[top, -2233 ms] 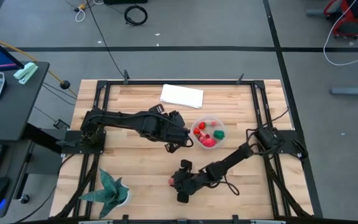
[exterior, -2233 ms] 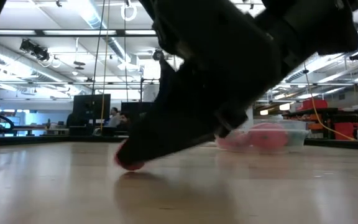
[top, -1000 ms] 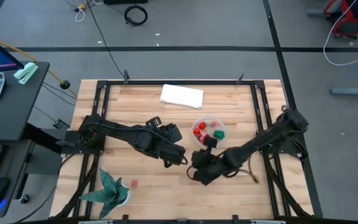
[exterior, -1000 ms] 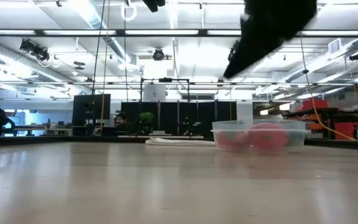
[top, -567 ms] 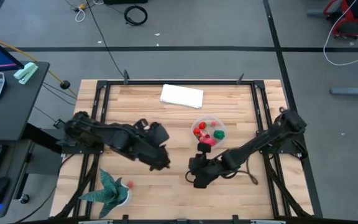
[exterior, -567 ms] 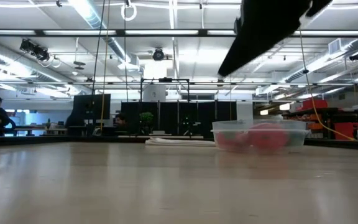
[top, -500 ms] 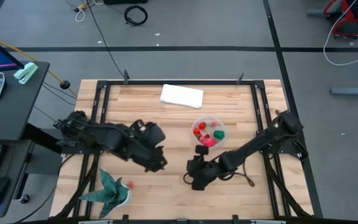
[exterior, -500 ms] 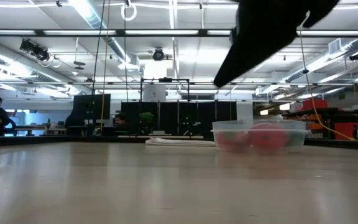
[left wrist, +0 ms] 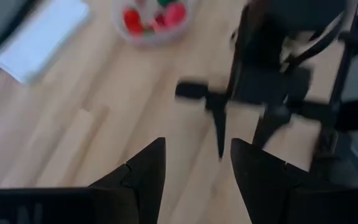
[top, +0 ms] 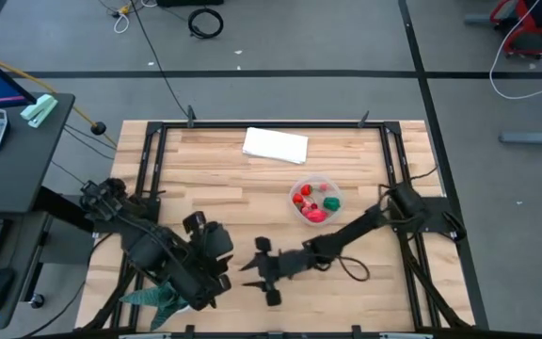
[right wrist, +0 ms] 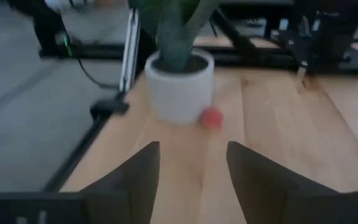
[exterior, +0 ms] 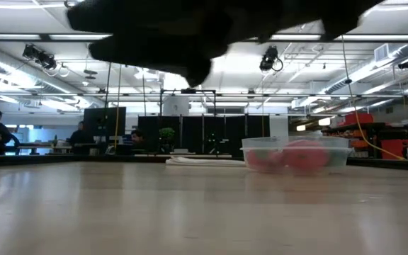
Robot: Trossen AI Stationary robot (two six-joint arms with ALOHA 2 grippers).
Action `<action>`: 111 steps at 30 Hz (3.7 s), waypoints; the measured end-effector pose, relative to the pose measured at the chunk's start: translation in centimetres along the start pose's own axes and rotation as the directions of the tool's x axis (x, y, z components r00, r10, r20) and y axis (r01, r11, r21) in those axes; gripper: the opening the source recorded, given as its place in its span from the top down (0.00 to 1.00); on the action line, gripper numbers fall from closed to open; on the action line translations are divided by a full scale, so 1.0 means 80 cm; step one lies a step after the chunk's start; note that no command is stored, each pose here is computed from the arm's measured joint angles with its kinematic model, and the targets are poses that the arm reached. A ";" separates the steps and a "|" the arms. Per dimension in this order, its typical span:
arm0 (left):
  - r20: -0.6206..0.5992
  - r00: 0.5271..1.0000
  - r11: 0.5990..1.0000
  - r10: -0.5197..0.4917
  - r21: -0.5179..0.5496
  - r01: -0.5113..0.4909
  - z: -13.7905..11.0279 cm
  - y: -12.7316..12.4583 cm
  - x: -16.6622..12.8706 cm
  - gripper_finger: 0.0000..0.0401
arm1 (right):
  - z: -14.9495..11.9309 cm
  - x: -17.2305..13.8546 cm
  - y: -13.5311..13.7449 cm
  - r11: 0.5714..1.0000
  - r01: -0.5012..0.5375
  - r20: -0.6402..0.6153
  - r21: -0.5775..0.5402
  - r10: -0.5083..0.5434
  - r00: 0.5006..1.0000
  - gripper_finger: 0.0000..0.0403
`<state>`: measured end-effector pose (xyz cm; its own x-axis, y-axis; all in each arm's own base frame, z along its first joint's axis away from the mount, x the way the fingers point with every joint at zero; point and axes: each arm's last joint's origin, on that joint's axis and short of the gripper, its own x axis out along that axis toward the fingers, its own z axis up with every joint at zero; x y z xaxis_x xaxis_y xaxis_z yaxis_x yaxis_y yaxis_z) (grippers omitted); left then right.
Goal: Pick and placing Produce into tupperware
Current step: Put the pink peach into the transparent bin
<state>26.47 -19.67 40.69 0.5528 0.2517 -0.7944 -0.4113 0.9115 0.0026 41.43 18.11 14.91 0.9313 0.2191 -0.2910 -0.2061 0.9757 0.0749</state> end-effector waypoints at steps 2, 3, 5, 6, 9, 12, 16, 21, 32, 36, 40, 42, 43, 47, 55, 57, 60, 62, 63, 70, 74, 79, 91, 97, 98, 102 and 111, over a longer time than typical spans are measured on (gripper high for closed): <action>0.052 0.999 1.000 0.008 0.005 -0.008 0.001 0.006 -0.010 0.54 | 0.000 0.013 -0.013 0.999 -0.026 0.025 0.037 0.025 0.999 0.52; 0.071 0.997 1.000 0.008 0.013 -0.009 0.002 0.010 -0.015 0.54 | -0.001 0.021 -0.020 0.998 -0.025 0.023 0.059 0.023 0.999 0.52; 0.111 0.994 1.000 0.009 0.022 -0.011 0.005 0.019 -0.026 0.54 | -0.003 0.036 -0.029 0.998 -0.014 0.009 0.069 0.013 1.000 0.53; 0.135 0.991 0.999 0.014 0.028 -0.018 0.006 0.023 -0.030 0.54 | -0.003 0.045 -0.032 0.998 -0.011 0.002 0.065 0.011 1.000 0.53; 0.198 0.980 0.998 0.030 0.050 -0.041 0.010 0.036 -0.042 0.54 | -0.005 0.070 -0.038 0.998 0.003 -0.032 0.060 -0.001 0.999 0.53; 0.216 0.976 0.998 0.025 0.050 -0.037 0.012 0.045 -0.050 0.53 | -0.005 0.094 -0.042 1.000 0.000 -0.055 0.019 0.001 0.998 0.53; 0.216 0.976 0.997 0.024 0.066 -0.039 0.012 0.045 -0.051 0.53 | -0.003 0.127 -0.050 0.999 -0.042 -0.082 0.000 0.042 0.996 0.53; 0.216 0.976 0.996 0.014 0.083 -0.032 0.009 0.043 -0.053 0.54 | 0.006 0.155 -0.066 0.998 -0.055 -0.083 0.009 0.055 0.995 0.53; 0.215 0.977 0.997 0.009 0.076 -0.026 0.008 0.042 -0.054 0.54 | -0.011 0.177 -0.080 0.993 -0.113 -0.115 0.016 0.114 0.987 0.53; 0.214 0.977 0.997 0.009 0.072 -0.024 0.008 0.042 -0.054 0.54 | -0.009 0.178 -0.078 0.992 -0.123 -0.092 -0.026 0.120 0.989 0.53; 0.215 0.977 0.999 0.009 0.046 -0.019 0.008 0.042 -0.054 0.53 | 0.001 0.178 -0.071 0.984 -0.172 -0.009 -0.039 0.172 0.985 0.53; 0.214 0.977 0.999 0.008 0.034 -0.016 0.008 0.042 -0.054 0.53 | 0.003 0.177 -0.067 0.982 -0.180 0.002 -0.049 0.180 0.984 0.53; 0.214 0.977 1.000 0.008 0.027 -0.014 0.008 0.042 -0.054 0.53 | 0.004 0.177 -0.067 0.982 -0.180 0.003 -0.059 0.180 0.984 0.53; 0.214 0.977 1.000 0.008 0.026 -0.014 0.008 0.042 -0.054 0.54 | 0.006 0.177 -0.069 0.982 -0.177 0.024 -0.064 0.179 0.984 0.53; 0.214 0.977 1.000 0.008 0.026 -0.014 0.008 0.042 -0.054 0.53 | 0.007 0.178 -0.076 0.985 -0.169 0.023 -0.042 0.170 0.985 0.53; 0.214 0.977 1.000 0.008 0.026 -0.014 0.008 0.042 -0.054 0.53 | 0.006 0.178 -0.075 0.985 -0.170 0.017 -0.033 0.170 0.985 0.53; 0.214 0.977 1.000 0.008 0.026 -0.014 0.008 0.042 -0.054 0.53 | 0.003 0.178 -0.073 0.985 -0.171 -0.004 -0.037 0.171 0.985 0.53; 0.211 0.977 1.000 0.009 0.017 -0.013 0.007 0.040 -0.052 0.54 | 0.001 0.178 -0.073 0.985 -0.170 -0.018 -0.024 0.170 0.985 0.53; 0.205 0.979 1.000 0.006 0.003 -0.007 0.007 0.039 -0.051 0.54 | 0.001 0.178 -0.073 0.985 -0.171 -0.024 -0.012 0.170 0.985 0.53; 0.048 0.995 0.996 -0.087 0.002 0.087 -0.007 0.018 -0.042 0.52 | 0.002 0.158 -0.069 0.985 -0.165 -0.291 0.057 0.174 0.941 0.53; 0.031 0.995 0.996 -0.090 0.007 0.090 -0.021 -0.007 -0.034 0.51 | 0.035 0.111 -0.068 0.989 -0.128 -0.547 0.071 0.146 0.825 0.53; -0.005 0.999 0.997 -0.041 0.063 0.041 -0.039 -0.039 -0.007 0.52 | 0.077 0.036 -0.059 0.994 -0.093 -0.775 0.065 0.109 0.622 0.53; -0.189 0.979 0.976 0.074 -0.186 -0.110 -0.018 -0.049 0.078 0.58 | 0.193 -0.151 -0.004 0.973 0.161 -0.831 -0.167 -0.227 0.508 0.53; -0.381 0.920 0.975 0.088 -0.158 -0.158 -0.029 -0.068 0.132 0.56 | 0.218 -0.250 0.025 0.842 0.468 -0.562 -0.267 -0.531 0.635 0.53; -0.403 0.910 0.977 0.093 -0.142 -0.162 -0.033 -0.072 0.140 0.55 | 0.215 -0.264 0.029 0.811 0.519 -0.505 -0.270 -0.578 0.641 0.53; -0.466 0.878 0.979 0.112 -0.102 -0.179 -0.042 -0.082 0.164 0.52 | 0.186 -0.316 0.035 0.729 0.650 -0.340 -0.214 -0.680 0.650 0.53; -0.606 0.791 0.970 0.082 -0.136 -0.204 -0.039 -0.078 0.201 0.51 | 0.101 -0.362 0.017 0.683 0.724 -0.211 -0.090 -0.724 0.657 0.53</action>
<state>35.66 -22.33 25.99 -0.0350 0.0765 -0.9965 -0.6098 0.7883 0.0819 16.57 13.04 31.14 0.6972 -0.5605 -0.4469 0.5067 0.8263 -0.2459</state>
